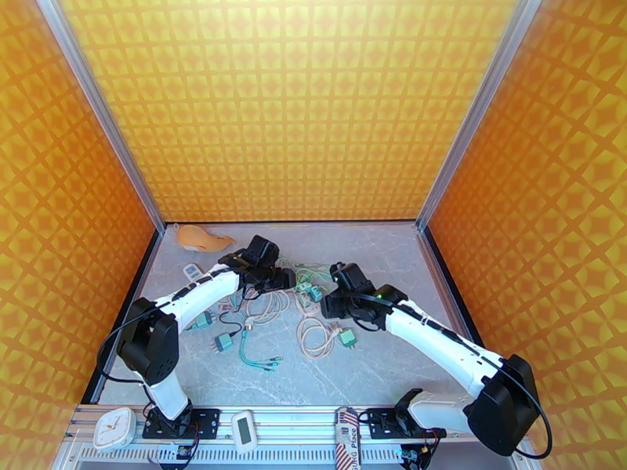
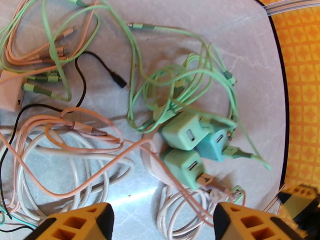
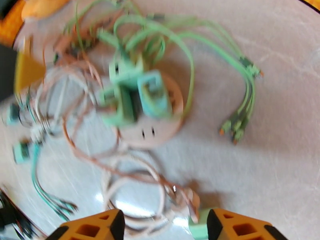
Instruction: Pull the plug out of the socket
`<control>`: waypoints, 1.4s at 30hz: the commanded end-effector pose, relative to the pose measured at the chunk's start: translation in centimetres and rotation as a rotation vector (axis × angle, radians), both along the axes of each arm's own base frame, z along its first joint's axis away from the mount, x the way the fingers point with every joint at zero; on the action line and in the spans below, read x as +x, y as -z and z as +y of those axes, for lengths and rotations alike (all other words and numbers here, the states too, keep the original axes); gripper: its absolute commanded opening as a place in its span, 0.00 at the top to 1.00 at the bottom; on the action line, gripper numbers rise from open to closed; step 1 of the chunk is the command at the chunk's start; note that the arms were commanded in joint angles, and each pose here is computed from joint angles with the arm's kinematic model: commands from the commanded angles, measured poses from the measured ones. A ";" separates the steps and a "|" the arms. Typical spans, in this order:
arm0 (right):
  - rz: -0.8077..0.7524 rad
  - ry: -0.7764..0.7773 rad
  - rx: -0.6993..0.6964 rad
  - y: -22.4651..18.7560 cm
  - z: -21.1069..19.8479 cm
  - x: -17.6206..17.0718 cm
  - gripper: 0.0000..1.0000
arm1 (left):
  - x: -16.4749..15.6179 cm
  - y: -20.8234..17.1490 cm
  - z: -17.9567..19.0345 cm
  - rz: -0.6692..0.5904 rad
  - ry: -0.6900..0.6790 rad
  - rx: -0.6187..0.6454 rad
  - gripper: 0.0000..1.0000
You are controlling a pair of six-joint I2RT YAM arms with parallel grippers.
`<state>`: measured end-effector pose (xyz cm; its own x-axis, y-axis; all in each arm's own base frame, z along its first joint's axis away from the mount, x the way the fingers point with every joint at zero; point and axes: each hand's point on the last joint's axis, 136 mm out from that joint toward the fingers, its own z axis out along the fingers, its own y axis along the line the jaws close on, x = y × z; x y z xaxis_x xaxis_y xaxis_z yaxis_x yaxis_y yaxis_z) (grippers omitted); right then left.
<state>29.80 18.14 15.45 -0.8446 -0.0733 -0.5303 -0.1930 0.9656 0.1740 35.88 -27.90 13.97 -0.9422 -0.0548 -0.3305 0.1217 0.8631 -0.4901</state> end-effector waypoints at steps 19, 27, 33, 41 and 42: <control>0.167 -0.177 0.147 5.6 5.9 -4.0 0.43 | -0.8 -0.4 -0.6 -0.001 0.062 0.017 0.29; 0.126 -0.151 0.100 5.5 4.3 -4.1 0.44 | -1.3 -0.5 -1.4 -0.002 0.079 0.014 0.32; -0.023 -0.074 0.057 1.9 1.7 -2.8 0.44 | -1.7 0.1 -3.7 0.020 0.070 0.007 0.34; -0.139 0.153 0.030 -0.4 -3.7 -1.3 0.41 | -1.9 1.3 -6.3 0.053 0.038 0.128 0.31; -0.155 0.170 0.028 -0.8 -4.1 -1.3 0.41 | -2.0 1.9 -6.2 0.070 0.029 0.156 0.31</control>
